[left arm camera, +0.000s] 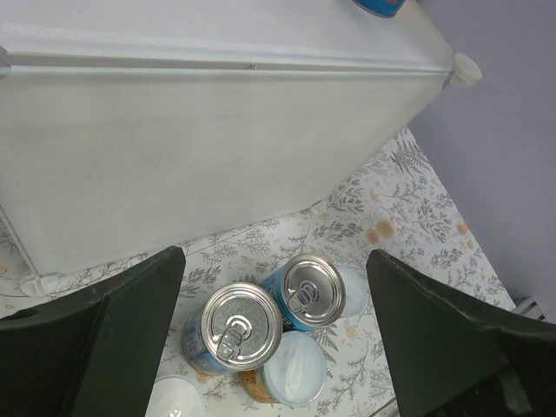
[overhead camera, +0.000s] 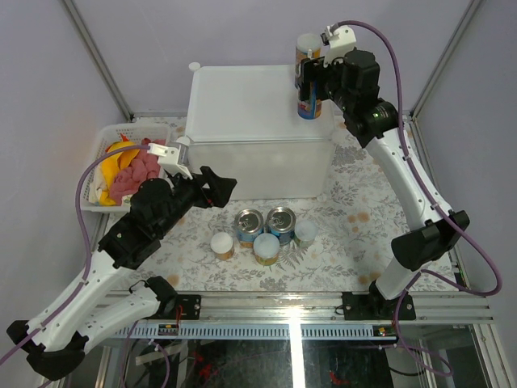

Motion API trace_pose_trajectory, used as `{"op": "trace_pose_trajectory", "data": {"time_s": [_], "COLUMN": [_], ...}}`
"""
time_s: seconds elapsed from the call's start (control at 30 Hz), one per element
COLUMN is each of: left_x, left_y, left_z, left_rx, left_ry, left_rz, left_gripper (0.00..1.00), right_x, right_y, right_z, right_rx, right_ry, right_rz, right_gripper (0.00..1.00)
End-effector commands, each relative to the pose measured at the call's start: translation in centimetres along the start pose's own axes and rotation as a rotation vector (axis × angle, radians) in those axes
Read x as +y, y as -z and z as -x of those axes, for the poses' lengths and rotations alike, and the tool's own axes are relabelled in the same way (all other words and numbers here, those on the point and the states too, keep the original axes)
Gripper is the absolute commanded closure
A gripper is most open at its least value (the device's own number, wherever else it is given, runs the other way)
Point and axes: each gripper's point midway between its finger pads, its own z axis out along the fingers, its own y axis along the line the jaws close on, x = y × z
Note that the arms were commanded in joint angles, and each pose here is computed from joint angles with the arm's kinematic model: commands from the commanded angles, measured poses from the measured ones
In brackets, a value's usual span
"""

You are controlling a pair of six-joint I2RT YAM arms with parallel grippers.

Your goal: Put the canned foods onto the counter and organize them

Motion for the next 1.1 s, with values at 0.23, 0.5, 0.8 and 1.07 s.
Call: {"op": "trace_pose_trajectory", "data": {"time_s": [0.23,0.5,0.8,1.07], "left_x": [-0.6,-0.4,-0.1,0.4], "left_y": [-0.1,0.0,0.3,0.7], "left_z": [0.4,0.3,0.3,0.4], "left_rx": [-0.028,-0.027,-0.028,-0.036], "left_ry": [0.016,0.013,0.019,0.036], "left_rz": [-0.026,-0.02,-0.008,0.016], "left_gripper": [0.13,0.13,0.12,0.12], "right_x": [-0.2,-0.5,-1.2,-0.4], "right_y": [3.2,4.1,5.1,7.2], "right_z": [7.2,8.8,10.5,12.2], "right_rx": [-0.204,-0.257,-0.315,-0.391], "right_ry": [-0.02,-0.008,0.033,0.061], "right_rz": [0.012,-0.003,-0.035,0.006], "right_gripper": [0.13,0.13,0.12,0.11]}}
